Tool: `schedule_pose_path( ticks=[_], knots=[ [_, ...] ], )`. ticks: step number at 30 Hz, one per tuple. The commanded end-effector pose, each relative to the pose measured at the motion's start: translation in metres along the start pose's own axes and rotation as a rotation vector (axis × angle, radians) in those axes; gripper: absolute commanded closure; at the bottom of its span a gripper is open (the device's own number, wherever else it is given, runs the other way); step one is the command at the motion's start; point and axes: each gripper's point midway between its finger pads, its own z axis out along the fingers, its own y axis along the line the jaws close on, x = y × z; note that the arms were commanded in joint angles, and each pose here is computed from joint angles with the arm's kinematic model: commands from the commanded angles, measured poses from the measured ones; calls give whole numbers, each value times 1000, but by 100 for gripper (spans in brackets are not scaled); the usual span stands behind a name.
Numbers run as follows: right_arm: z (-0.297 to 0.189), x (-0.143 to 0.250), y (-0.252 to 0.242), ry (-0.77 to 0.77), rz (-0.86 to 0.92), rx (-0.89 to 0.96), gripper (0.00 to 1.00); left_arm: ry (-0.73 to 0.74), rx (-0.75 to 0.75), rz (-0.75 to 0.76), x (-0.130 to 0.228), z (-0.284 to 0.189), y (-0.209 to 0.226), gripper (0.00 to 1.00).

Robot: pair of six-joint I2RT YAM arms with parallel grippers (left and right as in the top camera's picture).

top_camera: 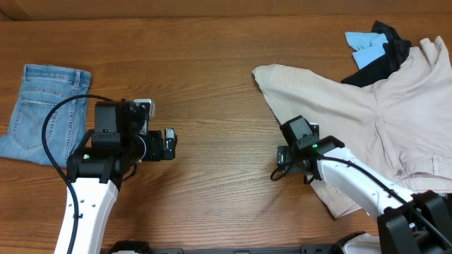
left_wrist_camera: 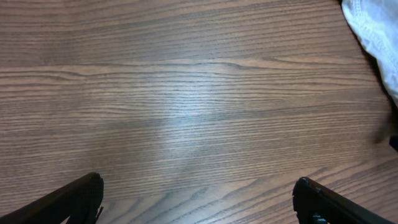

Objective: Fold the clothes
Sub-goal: 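Grasp the beige shorts with the right gripper and drag them left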

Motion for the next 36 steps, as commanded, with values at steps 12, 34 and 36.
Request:
schedule_pose_path(
  ticks=[12, 34, 36],
  knots=[
    [4, -3, -10, -36, 9, 53, 96, -18, 14, -15, -8, -5, -3, 0],
    [-141, -100, 175, -437, -262, -549, 96, -19, 13, -15, -8, -5, -3, 0],
    [-151, -100, 188, -465, -278, -594, 96, -19, 12, -14, -8, -5, -2, 0]
  ],
)
